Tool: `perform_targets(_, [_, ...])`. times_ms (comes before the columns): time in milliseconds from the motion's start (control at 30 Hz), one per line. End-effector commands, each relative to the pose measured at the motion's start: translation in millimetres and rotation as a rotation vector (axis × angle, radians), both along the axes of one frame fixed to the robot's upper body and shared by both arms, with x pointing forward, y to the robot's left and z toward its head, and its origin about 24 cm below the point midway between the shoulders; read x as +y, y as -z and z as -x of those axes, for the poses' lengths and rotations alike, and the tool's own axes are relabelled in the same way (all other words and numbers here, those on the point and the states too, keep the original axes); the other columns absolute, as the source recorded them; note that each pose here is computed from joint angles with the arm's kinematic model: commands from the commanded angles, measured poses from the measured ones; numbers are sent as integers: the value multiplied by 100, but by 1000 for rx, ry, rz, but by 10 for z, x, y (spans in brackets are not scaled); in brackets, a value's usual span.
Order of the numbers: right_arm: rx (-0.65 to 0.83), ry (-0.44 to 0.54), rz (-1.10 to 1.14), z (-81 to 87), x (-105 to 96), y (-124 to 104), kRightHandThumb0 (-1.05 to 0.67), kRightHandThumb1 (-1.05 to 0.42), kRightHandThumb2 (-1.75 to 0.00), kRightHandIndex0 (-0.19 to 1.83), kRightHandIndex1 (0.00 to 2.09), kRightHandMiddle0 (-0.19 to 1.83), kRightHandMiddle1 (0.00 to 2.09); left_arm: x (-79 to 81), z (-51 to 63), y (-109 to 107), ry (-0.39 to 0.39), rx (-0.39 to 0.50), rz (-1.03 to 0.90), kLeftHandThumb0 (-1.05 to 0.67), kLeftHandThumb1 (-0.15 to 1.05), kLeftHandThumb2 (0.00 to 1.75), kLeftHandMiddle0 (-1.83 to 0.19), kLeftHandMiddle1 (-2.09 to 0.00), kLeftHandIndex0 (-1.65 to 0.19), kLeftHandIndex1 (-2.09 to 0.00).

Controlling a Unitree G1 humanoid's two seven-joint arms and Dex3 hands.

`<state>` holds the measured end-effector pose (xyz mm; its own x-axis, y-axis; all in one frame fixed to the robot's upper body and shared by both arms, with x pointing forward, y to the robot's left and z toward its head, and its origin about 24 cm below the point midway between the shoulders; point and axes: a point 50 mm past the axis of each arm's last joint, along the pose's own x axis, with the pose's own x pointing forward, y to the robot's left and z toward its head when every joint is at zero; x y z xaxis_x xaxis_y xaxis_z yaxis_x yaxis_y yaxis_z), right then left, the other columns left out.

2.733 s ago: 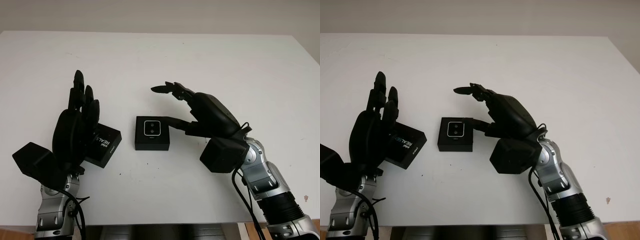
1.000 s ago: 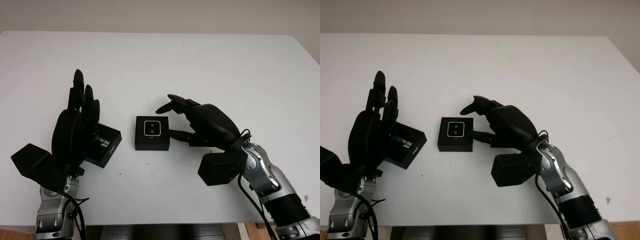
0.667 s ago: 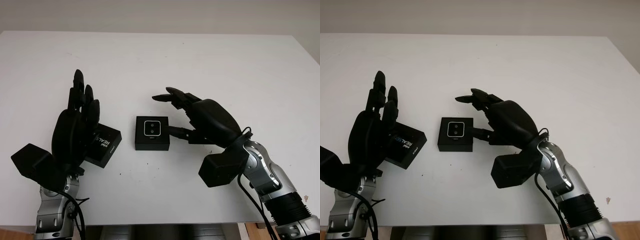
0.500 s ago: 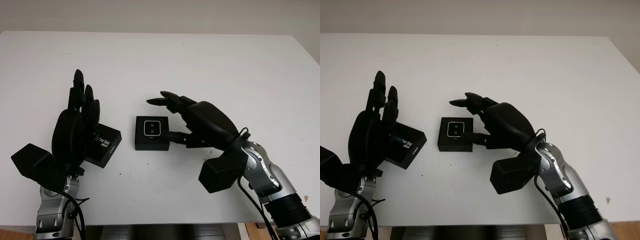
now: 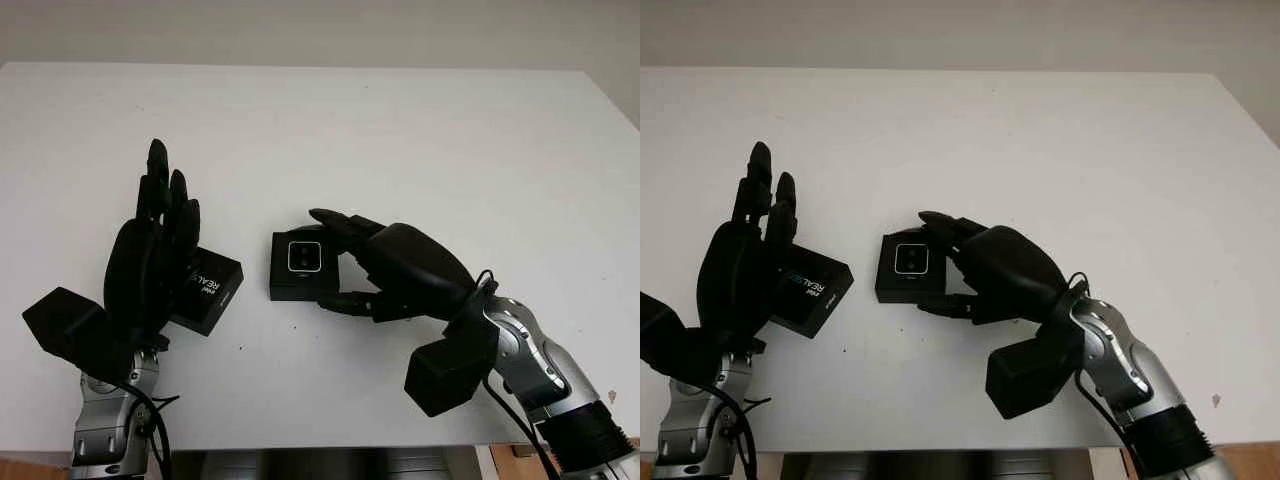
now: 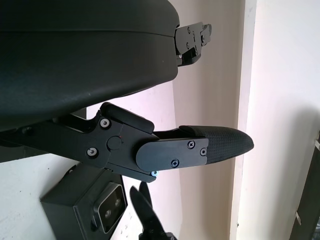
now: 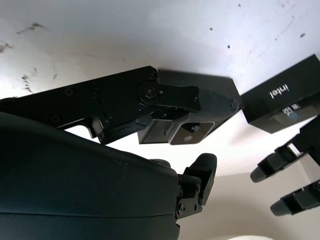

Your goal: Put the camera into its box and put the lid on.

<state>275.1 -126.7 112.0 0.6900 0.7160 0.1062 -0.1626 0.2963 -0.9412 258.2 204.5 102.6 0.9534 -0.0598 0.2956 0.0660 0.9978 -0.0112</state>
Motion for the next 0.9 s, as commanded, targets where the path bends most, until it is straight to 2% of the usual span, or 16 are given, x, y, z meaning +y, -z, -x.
perform_targets(0, [-12, -9, 36, 27, -14, 13, -65, -105, -45, 19, 4, -4, 73, -9, 19, -12, 5, -8, 2, -72, 105, 49, 19, 0, 19, 0])
perform_targets(300, [-49, 22, 143, -11, -49, 81, -65, -105, -45, 14, 3, -6, 64, -6, 29, -16, 4, -6, -5, -72, 105, 49, 19, 0, 19, 0])
perform_targets(567, [-73, 50, 233, -59, -75, 90, -68, -105, -47, -1, 2, -3, 32, 2, 41, -13, 9, -11, 3, -71, 105, 50, 19, 0, 19, 0])
perform_targets(867, [-77, 61, 263, -68, -86, 73, -71, -105, -46, -6, 3, 1, 19, 10, 63, -18, -8, -9, -11, -73, 105, 49, 19, 0, 19, 0])
